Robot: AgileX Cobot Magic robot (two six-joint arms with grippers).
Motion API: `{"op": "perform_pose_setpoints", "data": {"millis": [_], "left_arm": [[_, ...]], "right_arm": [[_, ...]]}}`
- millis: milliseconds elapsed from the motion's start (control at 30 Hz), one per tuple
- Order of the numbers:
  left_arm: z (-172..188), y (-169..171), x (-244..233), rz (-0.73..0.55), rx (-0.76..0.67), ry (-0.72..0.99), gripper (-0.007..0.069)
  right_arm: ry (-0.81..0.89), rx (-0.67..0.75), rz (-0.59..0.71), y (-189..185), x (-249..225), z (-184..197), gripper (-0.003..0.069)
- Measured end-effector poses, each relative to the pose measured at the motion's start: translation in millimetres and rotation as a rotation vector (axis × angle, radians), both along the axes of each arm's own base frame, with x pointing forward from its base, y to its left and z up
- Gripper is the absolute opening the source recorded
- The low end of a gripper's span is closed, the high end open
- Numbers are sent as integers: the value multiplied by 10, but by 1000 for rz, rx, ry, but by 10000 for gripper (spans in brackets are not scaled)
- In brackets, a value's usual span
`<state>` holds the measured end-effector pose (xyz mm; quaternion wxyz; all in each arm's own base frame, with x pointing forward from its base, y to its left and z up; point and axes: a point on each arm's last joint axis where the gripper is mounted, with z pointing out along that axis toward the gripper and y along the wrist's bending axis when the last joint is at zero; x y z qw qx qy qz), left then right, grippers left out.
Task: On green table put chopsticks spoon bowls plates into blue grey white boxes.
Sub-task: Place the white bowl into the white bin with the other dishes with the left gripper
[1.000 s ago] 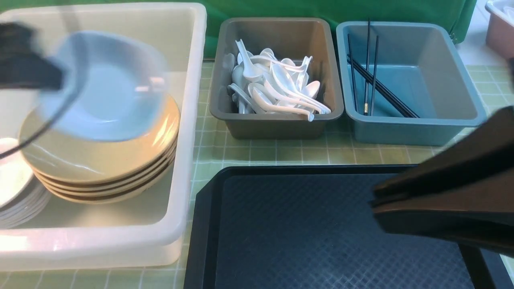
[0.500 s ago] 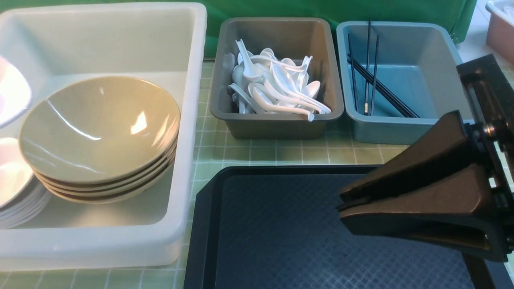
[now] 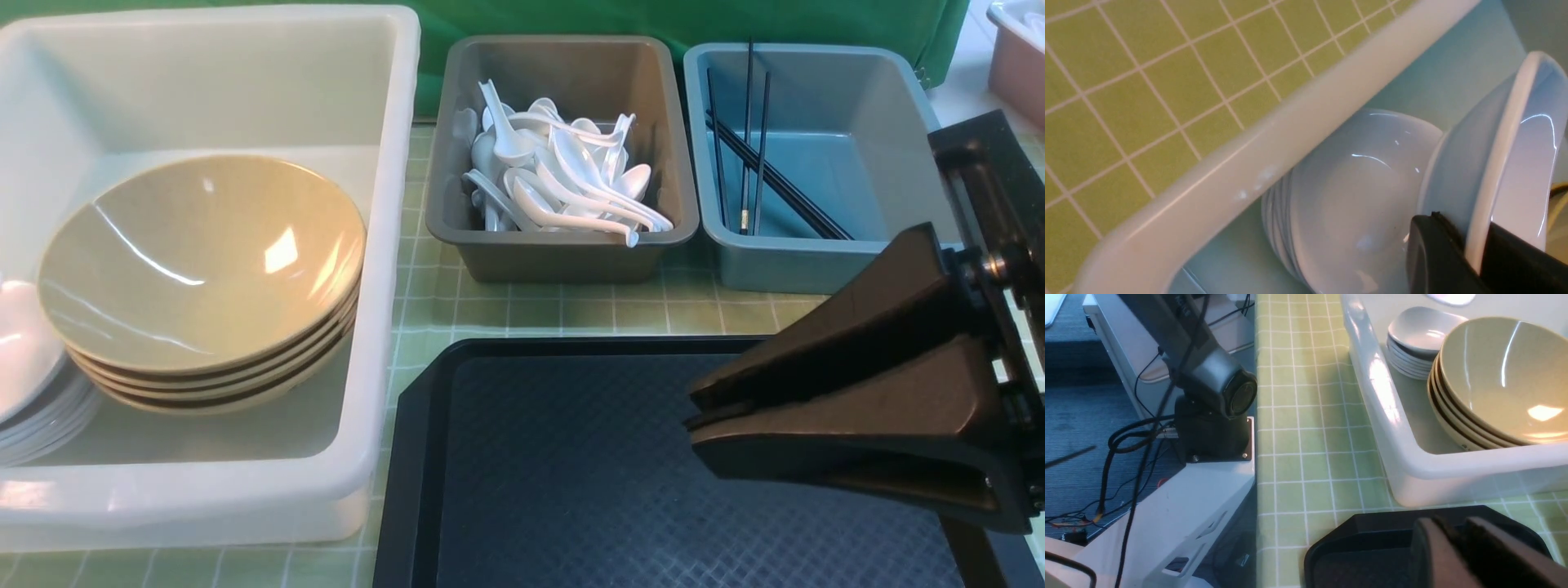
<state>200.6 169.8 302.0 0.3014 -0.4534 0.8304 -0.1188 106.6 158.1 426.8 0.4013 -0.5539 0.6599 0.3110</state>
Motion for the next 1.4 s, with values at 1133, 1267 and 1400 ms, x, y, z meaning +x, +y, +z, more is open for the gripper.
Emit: {"op": "perform_pose_setpoints", "data": {"millis": [1133, 1267, 1400], "left_arm": [[-197, -102, 141, -78, -40, 101, 596], [170, -184, 82, -105, 2, 49, 596], [555, -387, 9, -188, 74, -42, 596]], "right_arm": [[-10, 3, 0, 1, 4, 4, 139], [-7, 3, -1, 1, 4, 4, 142], [-3, 2, -1, 1, 2, 2, 146]]}}
